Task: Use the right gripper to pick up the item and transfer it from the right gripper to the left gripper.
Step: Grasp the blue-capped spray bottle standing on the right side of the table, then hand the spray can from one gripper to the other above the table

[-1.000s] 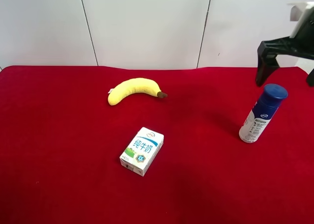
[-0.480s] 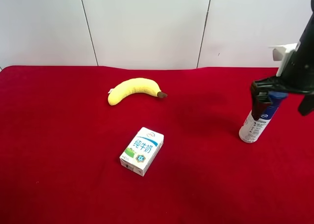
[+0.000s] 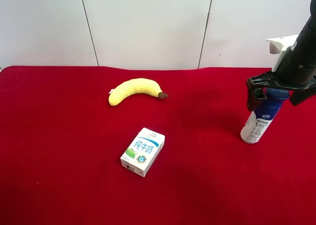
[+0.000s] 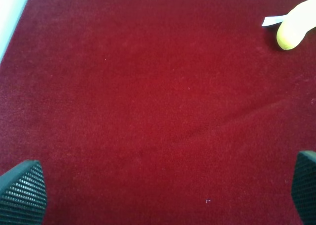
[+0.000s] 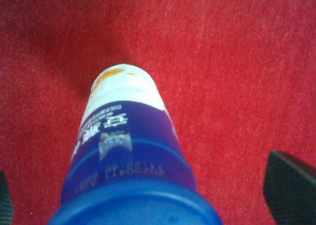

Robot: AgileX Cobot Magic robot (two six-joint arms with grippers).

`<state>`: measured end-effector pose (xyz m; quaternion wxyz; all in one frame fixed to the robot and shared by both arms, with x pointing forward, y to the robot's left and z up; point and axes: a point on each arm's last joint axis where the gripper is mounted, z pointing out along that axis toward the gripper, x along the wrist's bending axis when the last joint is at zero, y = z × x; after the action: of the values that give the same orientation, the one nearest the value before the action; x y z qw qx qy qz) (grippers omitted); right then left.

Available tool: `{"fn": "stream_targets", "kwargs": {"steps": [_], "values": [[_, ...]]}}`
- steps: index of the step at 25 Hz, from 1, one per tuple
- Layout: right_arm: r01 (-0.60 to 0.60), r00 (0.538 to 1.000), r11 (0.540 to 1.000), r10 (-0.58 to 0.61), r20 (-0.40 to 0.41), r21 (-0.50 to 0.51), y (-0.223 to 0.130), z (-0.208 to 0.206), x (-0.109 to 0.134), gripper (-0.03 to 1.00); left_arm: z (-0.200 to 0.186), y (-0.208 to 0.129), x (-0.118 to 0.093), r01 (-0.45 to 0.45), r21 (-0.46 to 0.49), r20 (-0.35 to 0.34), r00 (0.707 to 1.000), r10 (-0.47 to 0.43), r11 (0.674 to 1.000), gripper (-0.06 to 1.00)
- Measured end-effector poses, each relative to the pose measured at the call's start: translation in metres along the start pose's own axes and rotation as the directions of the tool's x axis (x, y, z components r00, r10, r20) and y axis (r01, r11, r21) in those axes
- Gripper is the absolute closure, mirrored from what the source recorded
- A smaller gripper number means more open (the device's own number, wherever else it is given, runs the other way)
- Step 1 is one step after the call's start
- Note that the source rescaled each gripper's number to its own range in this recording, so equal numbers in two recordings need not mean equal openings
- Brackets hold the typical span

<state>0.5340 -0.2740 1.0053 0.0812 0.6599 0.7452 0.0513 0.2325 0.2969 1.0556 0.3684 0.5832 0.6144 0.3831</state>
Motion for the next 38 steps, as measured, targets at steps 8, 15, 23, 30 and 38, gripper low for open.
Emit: {"fn": "stream_targets", "kwargs": {"steps": [8,15,23,30,38], "values": [[0.007,1.000,1.000,-0.007,0.000,0.000,0.000,0.000,0.000,0.70,0.000,0.000,0.000,0.000,0.000,0.000,1.000,0.000,1.000,-0.06],[0.010,1.000,1.000,-0.010,-0.004,-0.003,0.000,0.000,0.002,0.97,0.000,0.000,0.000,0.000,0.000,0.000,1.000,0.000,1.000,-0.06],[-0.009,1.000,0.999,0.008,-0.027,-0.034,0.007,-0.015,0.003,0.97,0.000,0.000,0.000,0.000,0.000,0.000,1.000,0.000,1.000,-0.06],[-0.040,0.996,0.994,0.031,-0.081,-0.101,0.003,-0.053,0.006,0.97,0.000,0.000,0.000,0.000,0.000,0.000,1.000,0.000,1.000,-0.06],[-0.054,0.972,0.986,0.017,-0.233,-0.156,-0.009,-0.080,0.019,0.97,0.000,0.000,0.000,0.000,0.000,0.000,1.000,0.000,1.000,-0.06]]}}
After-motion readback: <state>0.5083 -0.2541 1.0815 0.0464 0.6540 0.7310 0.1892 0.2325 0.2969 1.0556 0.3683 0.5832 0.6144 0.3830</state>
